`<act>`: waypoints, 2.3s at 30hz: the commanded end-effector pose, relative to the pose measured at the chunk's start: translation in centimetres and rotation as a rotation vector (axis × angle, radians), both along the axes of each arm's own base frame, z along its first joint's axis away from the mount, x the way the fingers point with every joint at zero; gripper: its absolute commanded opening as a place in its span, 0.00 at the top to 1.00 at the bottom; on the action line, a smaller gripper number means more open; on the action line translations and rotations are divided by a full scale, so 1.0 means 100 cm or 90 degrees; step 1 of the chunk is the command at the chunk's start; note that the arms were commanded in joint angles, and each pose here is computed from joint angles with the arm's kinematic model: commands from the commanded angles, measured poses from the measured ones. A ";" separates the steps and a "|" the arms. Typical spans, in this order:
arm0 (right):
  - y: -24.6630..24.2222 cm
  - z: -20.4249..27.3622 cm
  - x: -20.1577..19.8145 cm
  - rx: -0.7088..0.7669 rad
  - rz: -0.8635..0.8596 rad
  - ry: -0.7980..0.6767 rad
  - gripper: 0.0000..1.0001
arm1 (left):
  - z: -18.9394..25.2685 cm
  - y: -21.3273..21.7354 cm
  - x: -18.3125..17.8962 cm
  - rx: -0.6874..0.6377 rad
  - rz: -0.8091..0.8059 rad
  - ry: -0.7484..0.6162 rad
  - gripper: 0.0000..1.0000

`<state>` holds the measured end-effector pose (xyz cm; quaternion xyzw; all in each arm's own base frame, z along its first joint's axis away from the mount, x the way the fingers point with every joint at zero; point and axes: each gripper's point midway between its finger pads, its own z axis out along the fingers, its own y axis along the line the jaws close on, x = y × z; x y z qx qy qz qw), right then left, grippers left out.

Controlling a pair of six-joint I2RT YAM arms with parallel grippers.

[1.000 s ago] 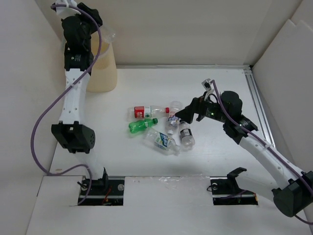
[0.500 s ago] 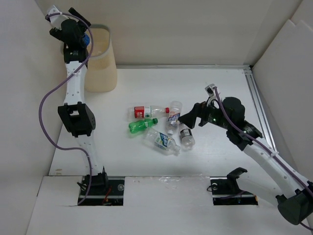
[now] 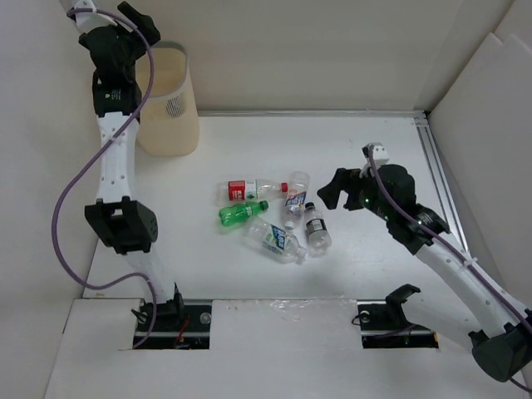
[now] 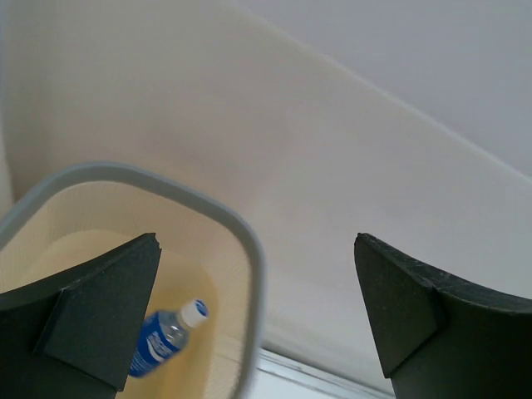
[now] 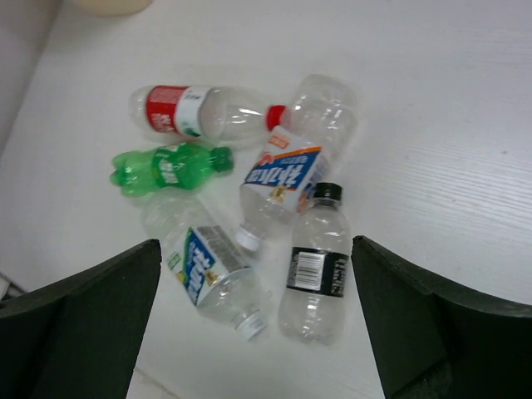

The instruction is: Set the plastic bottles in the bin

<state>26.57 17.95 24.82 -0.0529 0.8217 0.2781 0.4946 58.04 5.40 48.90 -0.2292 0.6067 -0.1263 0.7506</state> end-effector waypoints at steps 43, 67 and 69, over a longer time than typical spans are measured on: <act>0.004 -0.197 -0.024 -0.258 -0.104 0.315 0.89 | -0.171 -0.144 -0.293 -0.020 -0.414 0.207 0.00; 0.080 0.143 -0.063 0.180 0.324 -0.242 1.00 | -0.072 -0.401 -0.333 -0.005 -0.948 0.027 0.00; 0.085 0.145 -0.067 0.188 0.350 -0.239 1.00 | -0.074 -0.407 -0.338 -0.017 -0.975 0.022 0.00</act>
